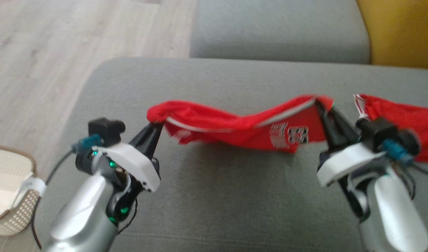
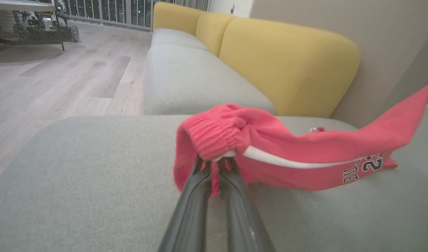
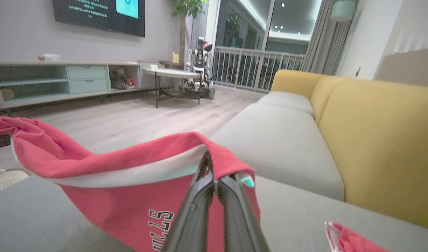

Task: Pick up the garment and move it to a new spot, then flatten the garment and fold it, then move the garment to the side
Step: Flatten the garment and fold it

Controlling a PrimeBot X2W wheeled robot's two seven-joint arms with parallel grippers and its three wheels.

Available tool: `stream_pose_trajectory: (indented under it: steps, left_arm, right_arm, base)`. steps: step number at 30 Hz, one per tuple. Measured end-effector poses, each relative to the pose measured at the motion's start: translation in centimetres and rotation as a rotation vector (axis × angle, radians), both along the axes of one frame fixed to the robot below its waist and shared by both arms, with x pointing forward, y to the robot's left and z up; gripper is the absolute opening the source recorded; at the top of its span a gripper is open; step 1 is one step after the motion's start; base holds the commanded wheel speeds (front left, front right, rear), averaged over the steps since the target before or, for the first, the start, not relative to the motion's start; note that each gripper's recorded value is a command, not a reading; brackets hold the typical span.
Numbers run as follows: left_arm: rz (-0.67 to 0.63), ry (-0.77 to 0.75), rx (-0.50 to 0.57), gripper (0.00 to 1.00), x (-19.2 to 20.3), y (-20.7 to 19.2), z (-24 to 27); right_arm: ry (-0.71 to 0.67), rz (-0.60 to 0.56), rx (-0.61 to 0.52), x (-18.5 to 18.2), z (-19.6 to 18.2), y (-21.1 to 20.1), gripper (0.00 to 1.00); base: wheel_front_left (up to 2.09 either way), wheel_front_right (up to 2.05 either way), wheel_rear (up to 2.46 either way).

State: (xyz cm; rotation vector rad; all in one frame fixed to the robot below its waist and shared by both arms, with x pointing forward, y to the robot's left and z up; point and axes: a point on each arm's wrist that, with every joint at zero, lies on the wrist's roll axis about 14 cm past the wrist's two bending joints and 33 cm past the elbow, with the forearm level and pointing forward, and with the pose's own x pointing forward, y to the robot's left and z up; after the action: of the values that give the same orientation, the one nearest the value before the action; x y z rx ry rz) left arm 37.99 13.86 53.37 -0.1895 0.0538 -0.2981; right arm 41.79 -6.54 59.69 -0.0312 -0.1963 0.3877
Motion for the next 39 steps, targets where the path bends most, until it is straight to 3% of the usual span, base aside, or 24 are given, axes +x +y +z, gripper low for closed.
stream_pose_trajectory:
  steps: [5, 9, 18, 21, 31, 35, 39]
  left_arm:
    - [0.036, -0.036, -0.112, 0.00, -1.4, 1.2, 4.6]
    - [0.045, -0.018, -0.214, 0.00, -3.0, 1.4, 6.8]
    - [0.160, 0.046, -0.397, 0.00, -6.7, 3.4, 6.9]
    - [0.197, 0.056, -0.431, 0.00, -7.1, 4.2, 6.6]
    - [0.206, 0.092, -0.641, 0.00, -5.9, 4.3, 7.4]
    - [0.179, 0.160, -0.636, 0.00, -3.7, 3.7, 6.8]
    - [0.157, 0.253, -0.647, 0.00, 0.7, 3.9, 7.0]
  right_arm:
    - [-0.160, 0.042, 0.036, 0.1, 5.8, 1.7, 0.00]
    - [-0.189, 0.059, 0.056, 0.0, 7.5, 2.5, 0.00]
    - [-0.006, 0.080, 0.027, -1.6, 3.1, 3.1, 0.00]
    - [0.003, 0.084, 0.040, -1.6, 3.4, 3.2, 0.00]
    - [0.070, 0.139, 0.104, -0.8, 4.0, 4.7, 0.00]
    - [0.116, 0.176, 0.091, 0.9, 4.0, 6.3, 0.00]
    - [0.144, 0.182, 0.078, 4.9, 4.9, 7.4, 0.00]
  base:
    - [0.00, 0.00, 0.00]
    - [0.00, 0.00, 0.00]
    - [0.00, 0.00, 0.00]
    - [0.00, 0.00, 0.00]
    - [0.00, 0.00, 0.00]
    - [0.00, 0.00, 0.00]
    - [0.00, 0.00, 0.00]
